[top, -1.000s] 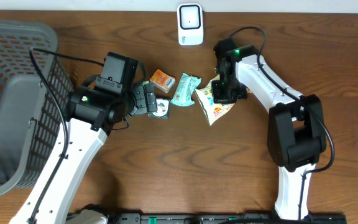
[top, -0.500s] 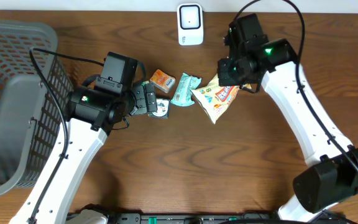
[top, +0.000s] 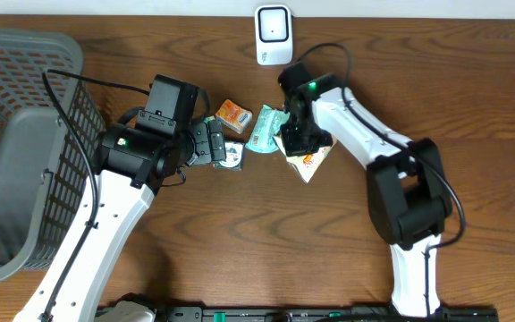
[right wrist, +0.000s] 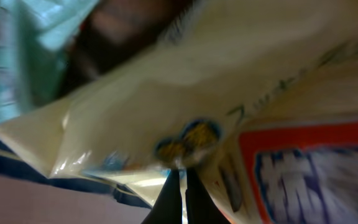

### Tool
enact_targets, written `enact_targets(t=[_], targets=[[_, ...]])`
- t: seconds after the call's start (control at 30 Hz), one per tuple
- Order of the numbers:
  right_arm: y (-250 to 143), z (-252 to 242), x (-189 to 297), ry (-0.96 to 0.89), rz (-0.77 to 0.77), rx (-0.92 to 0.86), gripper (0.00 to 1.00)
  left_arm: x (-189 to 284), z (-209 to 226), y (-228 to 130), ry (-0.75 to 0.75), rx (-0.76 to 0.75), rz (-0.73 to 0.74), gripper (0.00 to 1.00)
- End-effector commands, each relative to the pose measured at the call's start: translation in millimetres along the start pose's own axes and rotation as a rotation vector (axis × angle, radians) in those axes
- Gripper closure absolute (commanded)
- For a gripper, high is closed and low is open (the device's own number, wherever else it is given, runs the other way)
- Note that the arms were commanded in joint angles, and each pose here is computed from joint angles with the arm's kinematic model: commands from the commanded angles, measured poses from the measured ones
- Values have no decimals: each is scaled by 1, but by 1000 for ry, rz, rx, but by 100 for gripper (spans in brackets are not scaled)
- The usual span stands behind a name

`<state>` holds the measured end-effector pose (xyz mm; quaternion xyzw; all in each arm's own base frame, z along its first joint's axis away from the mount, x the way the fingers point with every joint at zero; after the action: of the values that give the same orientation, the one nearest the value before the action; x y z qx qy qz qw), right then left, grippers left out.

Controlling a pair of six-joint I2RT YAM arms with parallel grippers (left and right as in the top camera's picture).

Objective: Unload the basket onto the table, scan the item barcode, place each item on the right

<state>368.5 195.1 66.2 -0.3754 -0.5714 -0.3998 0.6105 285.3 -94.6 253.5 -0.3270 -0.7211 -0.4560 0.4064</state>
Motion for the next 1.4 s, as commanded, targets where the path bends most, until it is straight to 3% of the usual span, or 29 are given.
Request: enact_targets(t=[0.0,0.2,0.47,0.63,0.87,1.17,1.27,1.37], targets=[[-10,4,-8,-7,56,-8,99,5,-1,4,-1,-3,-21,2],[-20,3,43,-8,8,-7,99,5,-1,4,0,-3,-21,2],[-12,-21,153,-171,-380,-42,99,5,-1,4,0,-3,-21,2],[4,-32,176,-265,-527,-75,99,5,-1,4,0,-3,-21,2],[25,-50,146,-325,-512,-168,99,5,-1,4,0,-3,-21,2],[61,-76,43,-263,-383,-164,99,5,-1,4,0,-3,-21,3],[56,-81,-4,-244,-269,-133,99,5,-1,4,0,-3,-21,2],[46,-90,-17,-276,-201,-145,99,5,-1,4,0,-3,-21,2]])
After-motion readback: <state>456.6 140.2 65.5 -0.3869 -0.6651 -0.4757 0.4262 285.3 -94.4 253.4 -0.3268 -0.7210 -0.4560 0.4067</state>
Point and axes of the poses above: each gripper's point midway between its finger pads, its own x axis back along the fingers, its own z axis along the line the jaws close on, y = z × x, the point moved 5 cm from there along x, back along the fingers, and after that the axes turned 13 degrees about x, right-handed, at the moved point
